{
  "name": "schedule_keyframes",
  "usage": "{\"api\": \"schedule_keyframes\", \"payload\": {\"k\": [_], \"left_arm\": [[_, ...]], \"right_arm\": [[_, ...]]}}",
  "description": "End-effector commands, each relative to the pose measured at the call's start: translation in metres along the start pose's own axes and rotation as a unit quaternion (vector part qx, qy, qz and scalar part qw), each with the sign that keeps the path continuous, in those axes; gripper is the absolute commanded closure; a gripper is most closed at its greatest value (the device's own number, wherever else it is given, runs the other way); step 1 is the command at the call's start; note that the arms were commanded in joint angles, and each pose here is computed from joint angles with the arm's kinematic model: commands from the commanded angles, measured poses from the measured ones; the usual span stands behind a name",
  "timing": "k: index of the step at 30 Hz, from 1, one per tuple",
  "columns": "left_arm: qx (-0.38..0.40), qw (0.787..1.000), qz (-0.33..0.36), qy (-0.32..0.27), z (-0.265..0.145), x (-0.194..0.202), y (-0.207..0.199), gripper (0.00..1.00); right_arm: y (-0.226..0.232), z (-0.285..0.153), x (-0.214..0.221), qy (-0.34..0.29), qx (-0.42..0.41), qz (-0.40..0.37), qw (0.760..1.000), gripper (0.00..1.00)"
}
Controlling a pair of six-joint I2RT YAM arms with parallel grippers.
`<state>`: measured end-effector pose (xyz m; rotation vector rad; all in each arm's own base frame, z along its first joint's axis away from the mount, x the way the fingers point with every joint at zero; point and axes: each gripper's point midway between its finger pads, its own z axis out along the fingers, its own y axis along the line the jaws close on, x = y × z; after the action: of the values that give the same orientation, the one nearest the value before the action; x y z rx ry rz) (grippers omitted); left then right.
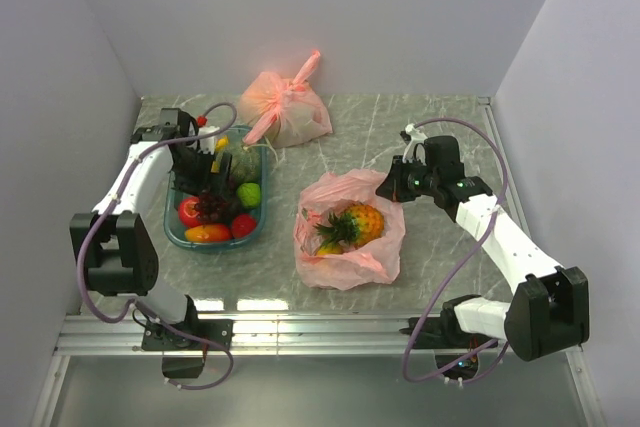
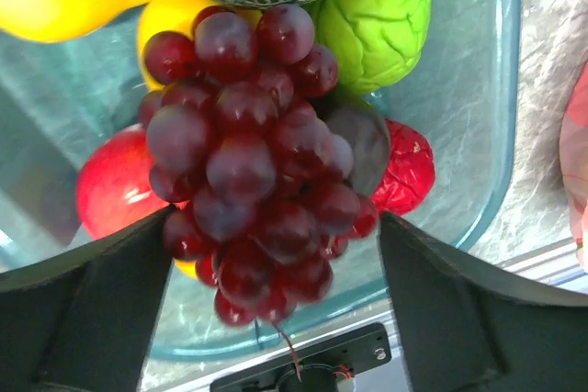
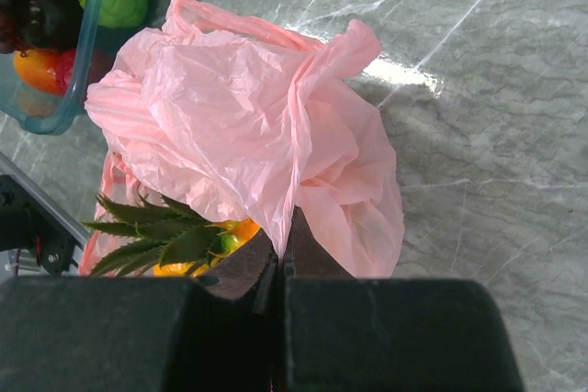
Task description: Place the fake fruits into the plastic bag and tie a complex knot
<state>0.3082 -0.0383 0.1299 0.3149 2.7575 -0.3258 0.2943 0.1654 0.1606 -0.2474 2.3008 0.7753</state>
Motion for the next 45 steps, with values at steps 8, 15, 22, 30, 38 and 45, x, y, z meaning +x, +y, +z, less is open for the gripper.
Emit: {"api": "schedule_keyframes", "payload": {"k": [8,15,22,30,38,45], "left_arm": [[0.048,0.998,-0.037,-0.026,0.013,-0.014,-0.009,0.41],[0.014,0.999,-0.034,-0.040,-0.005,-0.020,0.002,0.88],[0.007,0.997,-0.018,-0.079,-0.047,-0.036,-0.001,1.00],[0.054,0.988,0.022,-0.142,-0.097,-0.062,-0.030,1.00],[0.178,0.950,0.125,-0.225,-0.142,-0.114,-0.122,1.00],[0.295,0.890,0.248,-0.244,-0.122,-0.124,-0.264,1.00]], "right_arm": [[0.006,0.000,-0.006,-0.008,-0.014,-0.012,1.000,1.00],[0.006,0.001,-0.004,-0.004,-0.016,-0.011,1.000,1.00],[0.008,0.000,-0.005,-0.009,-0.019,-0.012,1.000,1.00],[0.009,0.000,-0.006,-0.008,-0.021,-0.012,1.000,1.00],[0.010,0.003,-0.009,-0.008,-0.027,-0.006,1.000,1.00],[0.011,0.005,-0.011,-0.006,-0.030,0.000,1.000,1.00]]}}
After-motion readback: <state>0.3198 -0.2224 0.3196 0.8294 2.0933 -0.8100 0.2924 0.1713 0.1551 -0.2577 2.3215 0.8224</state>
